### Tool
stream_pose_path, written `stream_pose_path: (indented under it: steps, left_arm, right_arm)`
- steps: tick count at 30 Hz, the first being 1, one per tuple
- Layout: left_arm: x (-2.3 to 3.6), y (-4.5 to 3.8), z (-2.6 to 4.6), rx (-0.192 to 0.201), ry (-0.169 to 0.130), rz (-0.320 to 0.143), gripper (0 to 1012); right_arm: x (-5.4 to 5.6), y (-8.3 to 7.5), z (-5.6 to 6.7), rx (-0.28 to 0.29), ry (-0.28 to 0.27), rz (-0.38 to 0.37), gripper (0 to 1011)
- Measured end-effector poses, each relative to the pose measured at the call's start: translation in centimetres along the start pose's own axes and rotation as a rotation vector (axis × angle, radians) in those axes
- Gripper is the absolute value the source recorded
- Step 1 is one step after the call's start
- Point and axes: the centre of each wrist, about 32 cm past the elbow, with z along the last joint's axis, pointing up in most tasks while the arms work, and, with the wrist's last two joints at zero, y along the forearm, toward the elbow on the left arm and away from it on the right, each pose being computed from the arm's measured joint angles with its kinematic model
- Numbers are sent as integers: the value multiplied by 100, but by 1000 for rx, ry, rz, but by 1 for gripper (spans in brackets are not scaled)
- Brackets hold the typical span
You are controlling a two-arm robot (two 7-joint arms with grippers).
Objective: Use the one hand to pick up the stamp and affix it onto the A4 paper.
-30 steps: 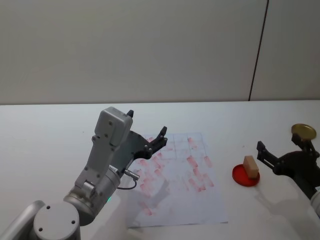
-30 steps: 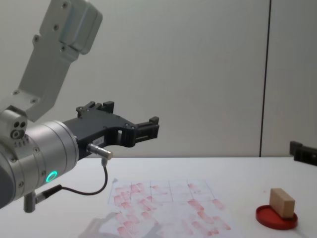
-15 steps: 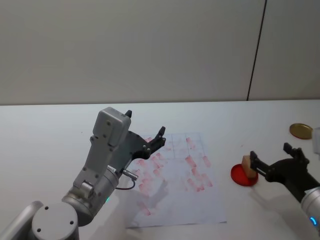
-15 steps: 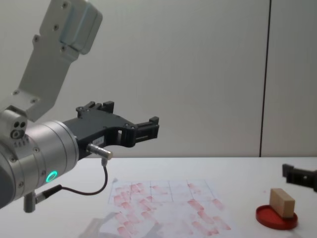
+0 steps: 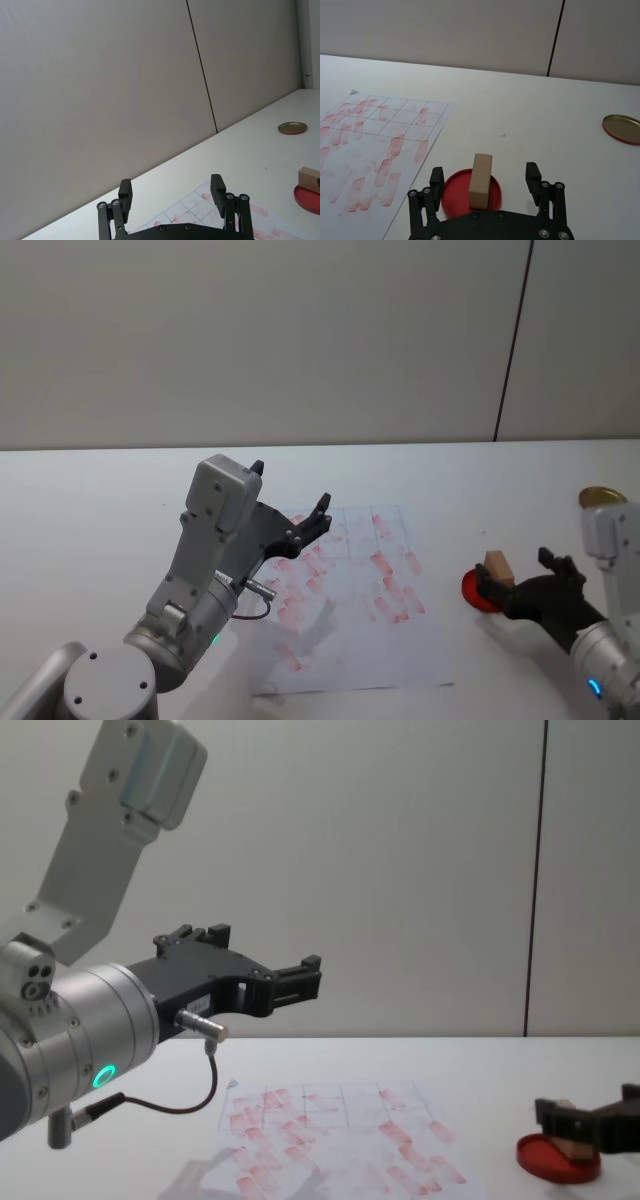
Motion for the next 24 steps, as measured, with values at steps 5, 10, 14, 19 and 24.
stream_pose_path:
  steps: [5, 10, 14, 19, 24]
  left_arm:
    - [0, 0, 0, 0, 0, 0, 993]
    - [0, 0, 0, 0, 0, 0, 993]
    - [0, 0, 0, 0, 0, 0, 993]
    - [0, 0, 0, 0, 0, 0, 993]
    - [0, 0, 0, 0, 0, 0, 993]
  right_arm:
    - [-19, 53, -32, -17, 10, 5, 1001]
    - [-41, 113, -65, -31, 25, 10, 976]
    - [-49, 144, -84, -36, 33, 11, 891]
    - [-56, 169, -101, -35, 40, 11, 770]
    - [-60, 185, -110, -28, 44, 8, 617]
